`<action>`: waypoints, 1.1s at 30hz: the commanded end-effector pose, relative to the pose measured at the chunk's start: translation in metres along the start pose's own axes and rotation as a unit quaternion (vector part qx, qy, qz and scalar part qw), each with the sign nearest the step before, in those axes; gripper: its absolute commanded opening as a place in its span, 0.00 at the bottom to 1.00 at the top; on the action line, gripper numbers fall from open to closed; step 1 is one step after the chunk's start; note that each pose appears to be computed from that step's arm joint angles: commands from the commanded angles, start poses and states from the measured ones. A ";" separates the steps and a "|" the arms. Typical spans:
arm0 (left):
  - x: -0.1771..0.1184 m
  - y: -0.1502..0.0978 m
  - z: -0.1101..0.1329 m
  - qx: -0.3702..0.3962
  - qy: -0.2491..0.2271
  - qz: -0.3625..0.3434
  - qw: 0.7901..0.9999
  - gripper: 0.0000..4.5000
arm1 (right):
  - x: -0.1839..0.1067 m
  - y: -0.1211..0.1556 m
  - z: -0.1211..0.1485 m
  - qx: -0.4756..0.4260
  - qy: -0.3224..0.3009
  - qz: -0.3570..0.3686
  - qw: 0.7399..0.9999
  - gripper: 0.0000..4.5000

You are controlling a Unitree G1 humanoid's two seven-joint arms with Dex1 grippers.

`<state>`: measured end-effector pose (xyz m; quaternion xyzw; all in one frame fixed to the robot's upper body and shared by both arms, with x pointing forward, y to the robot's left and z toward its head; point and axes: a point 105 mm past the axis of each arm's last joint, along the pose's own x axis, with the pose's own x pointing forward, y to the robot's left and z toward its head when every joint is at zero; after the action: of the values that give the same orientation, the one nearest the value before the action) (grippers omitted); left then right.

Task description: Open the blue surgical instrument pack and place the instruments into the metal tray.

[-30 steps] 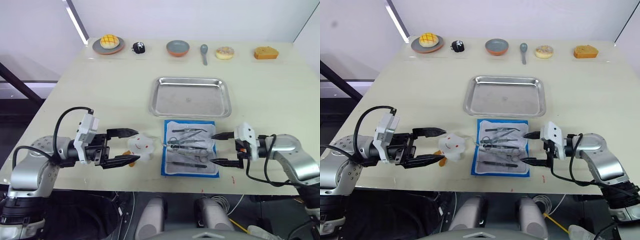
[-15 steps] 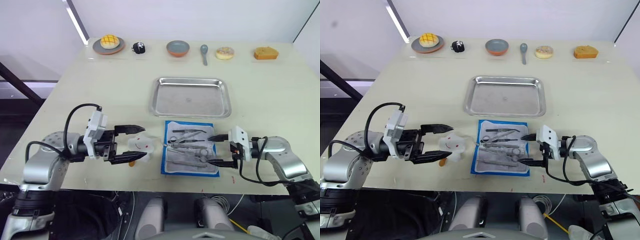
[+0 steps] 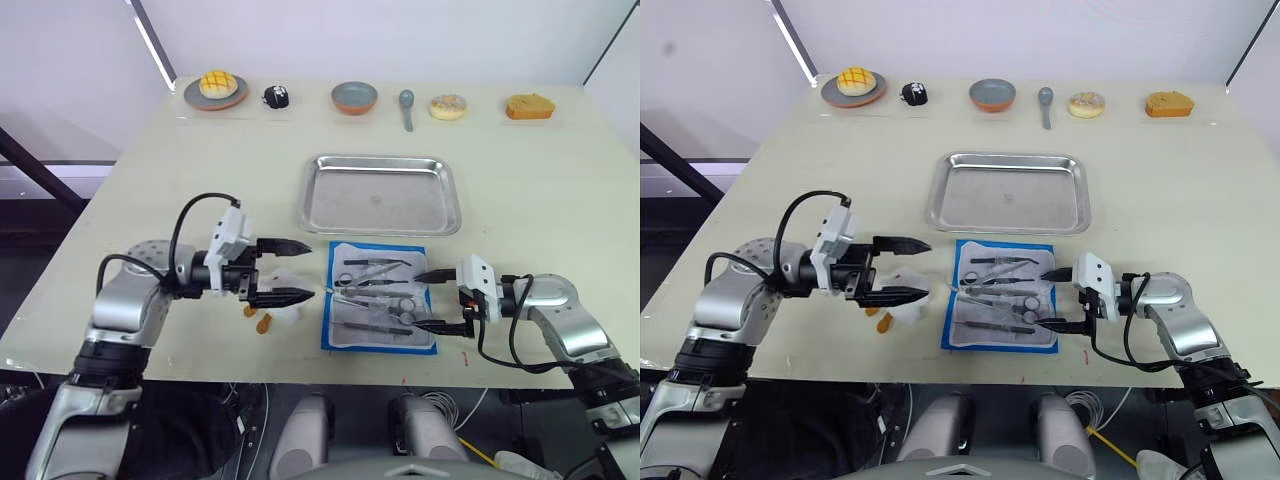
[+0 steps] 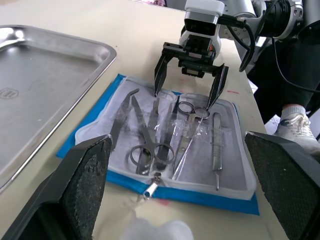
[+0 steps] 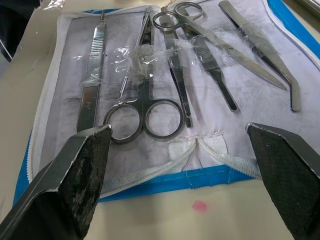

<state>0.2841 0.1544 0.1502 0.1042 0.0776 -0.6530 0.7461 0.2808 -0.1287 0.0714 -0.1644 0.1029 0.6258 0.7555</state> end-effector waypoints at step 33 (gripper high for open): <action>0.051 0.039 -0.004 0.089 0.133 -0.044 0.986 0.73 | 0.012 0.003 -0.029 0.010 -0.001 0.042 0.999 1.00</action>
<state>0.3266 0.1174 0.1300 0.2347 0.1390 -0.6688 0.6916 0.2882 -0.1207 0.0642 -0.1554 0.0608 0.6594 0.7330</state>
